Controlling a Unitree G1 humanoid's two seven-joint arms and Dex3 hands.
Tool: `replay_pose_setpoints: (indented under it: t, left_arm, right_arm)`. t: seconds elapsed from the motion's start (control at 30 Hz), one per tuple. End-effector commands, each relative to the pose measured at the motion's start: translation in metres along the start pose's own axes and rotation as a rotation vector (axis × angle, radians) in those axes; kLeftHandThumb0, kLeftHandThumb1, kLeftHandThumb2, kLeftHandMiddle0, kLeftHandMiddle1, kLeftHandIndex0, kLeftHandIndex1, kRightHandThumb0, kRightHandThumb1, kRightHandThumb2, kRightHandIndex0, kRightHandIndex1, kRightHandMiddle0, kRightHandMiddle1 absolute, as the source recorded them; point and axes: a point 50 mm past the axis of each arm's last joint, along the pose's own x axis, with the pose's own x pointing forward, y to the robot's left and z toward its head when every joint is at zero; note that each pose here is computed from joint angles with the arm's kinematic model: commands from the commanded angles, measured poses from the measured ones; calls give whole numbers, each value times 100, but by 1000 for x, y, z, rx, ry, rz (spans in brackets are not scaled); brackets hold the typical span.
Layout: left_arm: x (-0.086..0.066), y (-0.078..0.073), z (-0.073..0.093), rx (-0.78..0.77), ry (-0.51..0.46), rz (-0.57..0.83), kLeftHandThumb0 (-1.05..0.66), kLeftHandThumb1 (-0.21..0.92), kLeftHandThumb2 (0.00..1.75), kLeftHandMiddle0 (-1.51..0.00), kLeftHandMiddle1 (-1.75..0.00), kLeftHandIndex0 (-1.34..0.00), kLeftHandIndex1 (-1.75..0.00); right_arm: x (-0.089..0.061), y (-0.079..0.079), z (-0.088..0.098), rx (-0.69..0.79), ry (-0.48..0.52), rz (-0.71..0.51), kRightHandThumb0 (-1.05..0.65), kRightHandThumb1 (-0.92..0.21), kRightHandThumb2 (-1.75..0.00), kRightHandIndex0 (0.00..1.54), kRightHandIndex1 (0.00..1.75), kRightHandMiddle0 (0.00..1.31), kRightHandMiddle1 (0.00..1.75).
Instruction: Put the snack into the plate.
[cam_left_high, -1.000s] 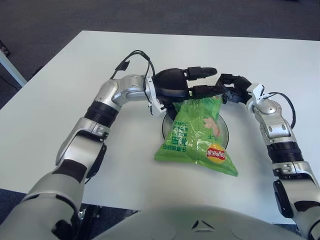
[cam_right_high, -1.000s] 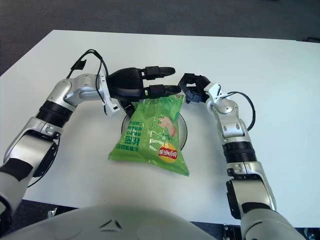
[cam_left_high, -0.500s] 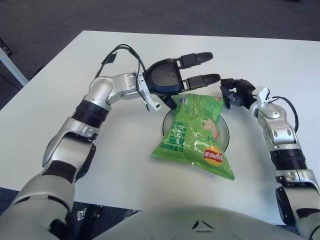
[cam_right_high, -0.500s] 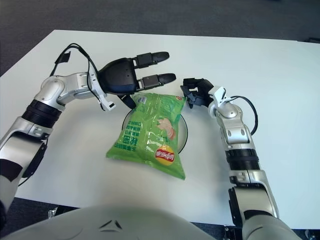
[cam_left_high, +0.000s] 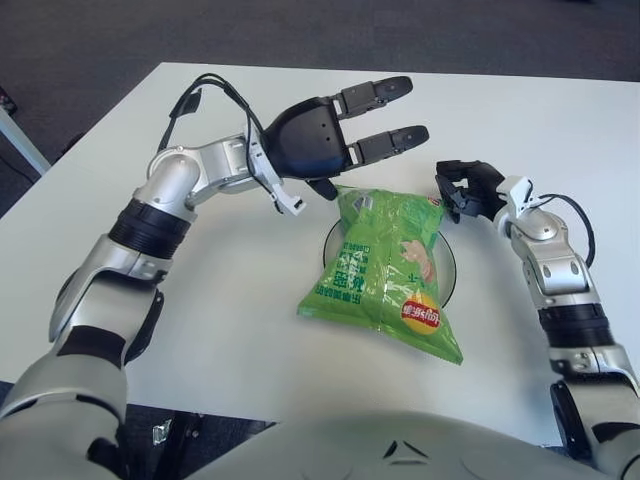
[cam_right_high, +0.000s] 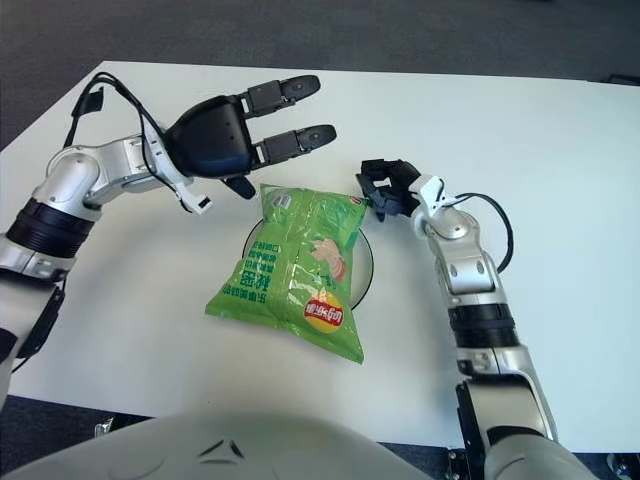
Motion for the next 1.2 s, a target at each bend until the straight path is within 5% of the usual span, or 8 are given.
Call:
replay_pose_setpoints:
  t: [0.0,0.37,0.63,0.77,0.93,1.17]
  left_arm:
    - [-10,2,-5,-14,53,-32,1,46,137,0,0,0,0]
    - [-19,11,-17,13,174,-101,4,52,141,0,0,-1,-1]
    - [-35,6,-33,-38,351,-80,1,58,137,0,0,0,-27]
    - [-36,-3,-37,-153,468,-58,-2,62,133,0,0,0,-30]
    - [-48,-26,-43,-442,635,62,-28,67,106,-19,-11,0,-52]
    - [-52,-37,-45,-859,745,253,-44,69,94,-22,-67,0,-100]
  right_arm:
    - [-5,13,-43,39,177,33,-57,-91,-80,126,175,89,175]
    - [-5,12,-45,65,158,39,-55,-92,-84,125,175,85,175]
    - [-4,12,-46,73,154,40,-54,-92,-85,124,175,83,175]
    - [-4,12,-46,72,153,37,-54,-92,-85,123,175,82,175]
    - [-4,11,-49,77,149,25,-53,-92,-83,122,175,81,175]
    - [-5,9,-50,78,140,1,-53,-92,-83,122,175,81,175]
